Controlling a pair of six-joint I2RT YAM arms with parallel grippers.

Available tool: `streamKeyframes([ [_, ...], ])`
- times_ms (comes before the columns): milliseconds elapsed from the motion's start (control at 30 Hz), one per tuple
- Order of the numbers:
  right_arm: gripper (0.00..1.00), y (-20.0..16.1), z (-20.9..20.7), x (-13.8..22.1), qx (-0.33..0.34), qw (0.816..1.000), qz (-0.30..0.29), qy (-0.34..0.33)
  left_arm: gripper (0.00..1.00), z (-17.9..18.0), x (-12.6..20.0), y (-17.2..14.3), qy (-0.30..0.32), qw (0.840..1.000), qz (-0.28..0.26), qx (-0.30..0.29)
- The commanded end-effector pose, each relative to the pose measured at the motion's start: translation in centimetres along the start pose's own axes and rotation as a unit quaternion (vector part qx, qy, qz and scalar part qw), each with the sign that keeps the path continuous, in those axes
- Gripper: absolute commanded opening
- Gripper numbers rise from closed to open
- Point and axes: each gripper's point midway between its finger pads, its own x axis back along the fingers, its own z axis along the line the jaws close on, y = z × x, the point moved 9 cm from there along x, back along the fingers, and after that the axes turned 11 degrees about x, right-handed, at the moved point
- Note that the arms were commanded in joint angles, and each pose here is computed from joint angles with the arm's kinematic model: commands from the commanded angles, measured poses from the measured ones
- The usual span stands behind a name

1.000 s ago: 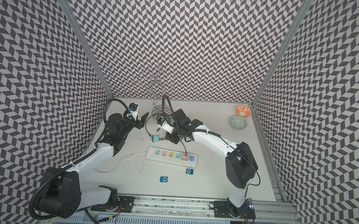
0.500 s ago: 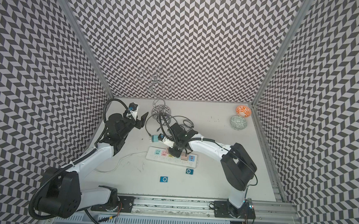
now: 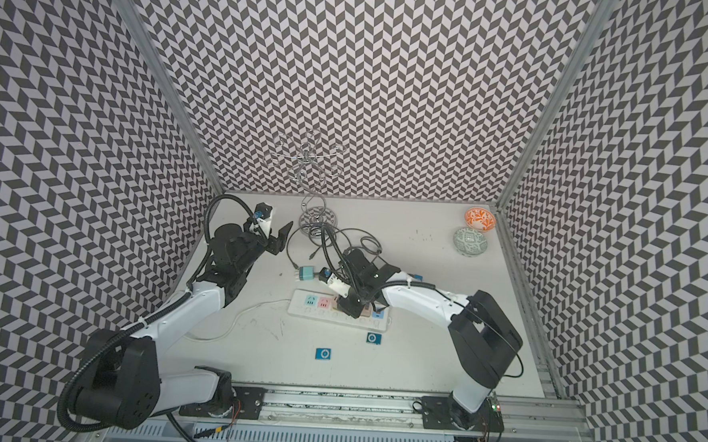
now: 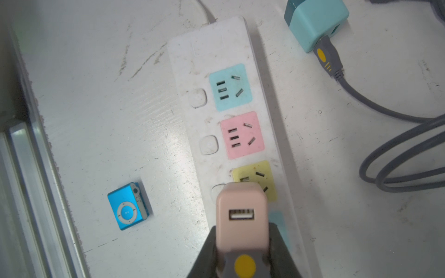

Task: Charge mp3
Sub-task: Insert the plug into the socket.

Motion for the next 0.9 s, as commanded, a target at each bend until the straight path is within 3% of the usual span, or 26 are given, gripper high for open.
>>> streamKeyframes([
  [0, 0.01, 0.5, 0.3, -0.1, 0.004, 1.000, -0.023, 0.009, 0.67, 0.1, -0.2, 0.3, -0.004, 1.000, -0.009, 0.000],
  [667, 0.01, -0.5, 0.1, -2.6, 0.032, 0.999, -0.004, -0.007, 0.67, 0.0, -0.3, 0.0, -0.006, 1.000, -0.003, -0.003],
  [867, 0.01, -0.9, 0.6, -3.1, 0.048, 0.998, 0.042, -0.018, 0.67, 0.0, -0.4, 0.1, -0.007, 1.000, -0.004, -0.003],
])
